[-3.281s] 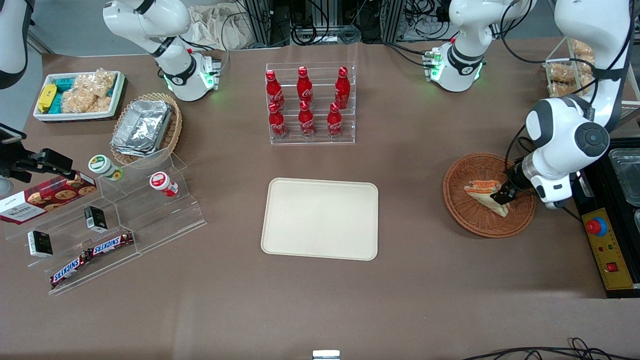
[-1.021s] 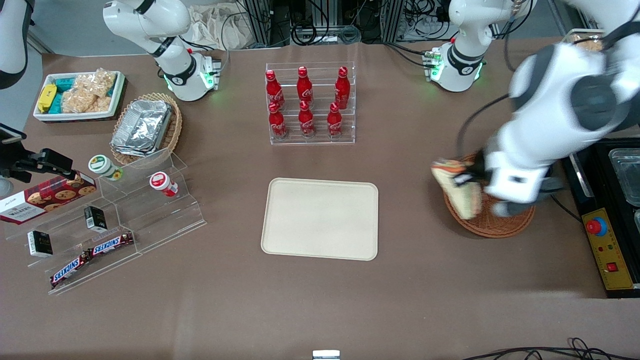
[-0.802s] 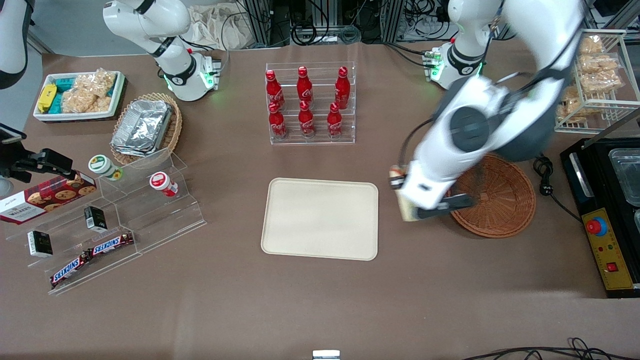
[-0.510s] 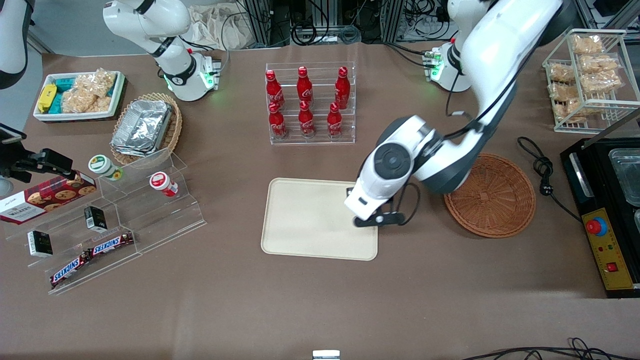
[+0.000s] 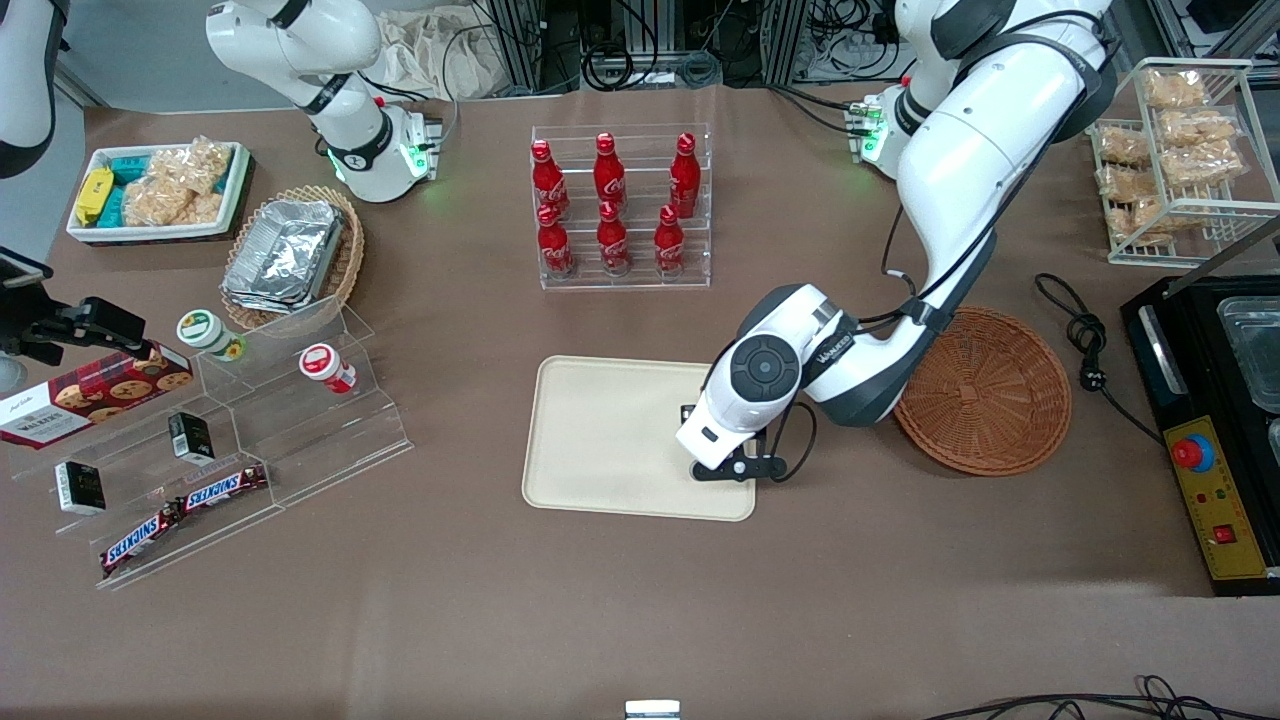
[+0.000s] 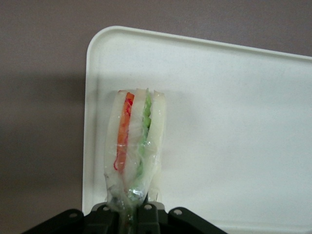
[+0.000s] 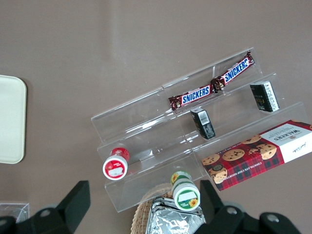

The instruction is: Place sandwich from basket to tray

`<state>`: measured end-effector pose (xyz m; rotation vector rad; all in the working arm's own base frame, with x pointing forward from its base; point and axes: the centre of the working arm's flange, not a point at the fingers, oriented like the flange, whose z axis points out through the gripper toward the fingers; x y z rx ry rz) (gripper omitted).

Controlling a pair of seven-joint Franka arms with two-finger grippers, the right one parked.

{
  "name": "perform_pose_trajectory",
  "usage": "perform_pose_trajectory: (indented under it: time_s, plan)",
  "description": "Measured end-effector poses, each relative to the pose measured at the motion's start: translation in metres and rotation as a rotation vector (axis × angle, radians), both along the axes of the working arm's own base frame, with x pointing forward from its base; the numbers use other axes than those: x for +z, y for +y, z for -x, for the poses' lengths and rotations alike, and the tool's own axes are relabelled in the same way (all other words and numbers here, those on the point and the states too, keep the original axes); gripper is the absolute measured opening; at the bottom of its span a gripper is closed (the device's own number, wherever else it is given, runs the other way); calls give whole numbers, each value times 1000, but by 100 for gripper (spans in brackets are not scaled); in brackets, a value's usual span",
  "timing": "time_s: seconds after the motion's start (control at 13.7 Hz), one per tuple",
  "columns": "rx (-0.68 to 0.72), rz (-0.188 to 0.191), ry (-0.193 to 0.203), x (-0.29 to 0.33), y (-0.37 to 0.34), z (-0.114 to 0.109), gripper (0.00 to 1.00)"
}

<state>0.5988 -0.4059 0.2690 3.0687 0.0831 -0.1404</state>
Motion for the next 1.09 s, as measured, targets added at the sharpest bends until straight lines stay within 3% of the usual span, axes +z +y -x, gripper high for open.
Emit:
perform_pose_trajectory:
  time_s: [0.15, 0.22, 0.8, 1.02, 1.09]
  plan:
    - [3, -2, -1, -1, 2, -1, 15]
    - [5, -4, -1, -1, 3, -2, 21]
    - [9, -2, -7, 2, 4, -5, 99]
    - [45, 7, -64, 43, 21, -24, 100]
    - [66, -12, -77, 67, 38, -33, 100]
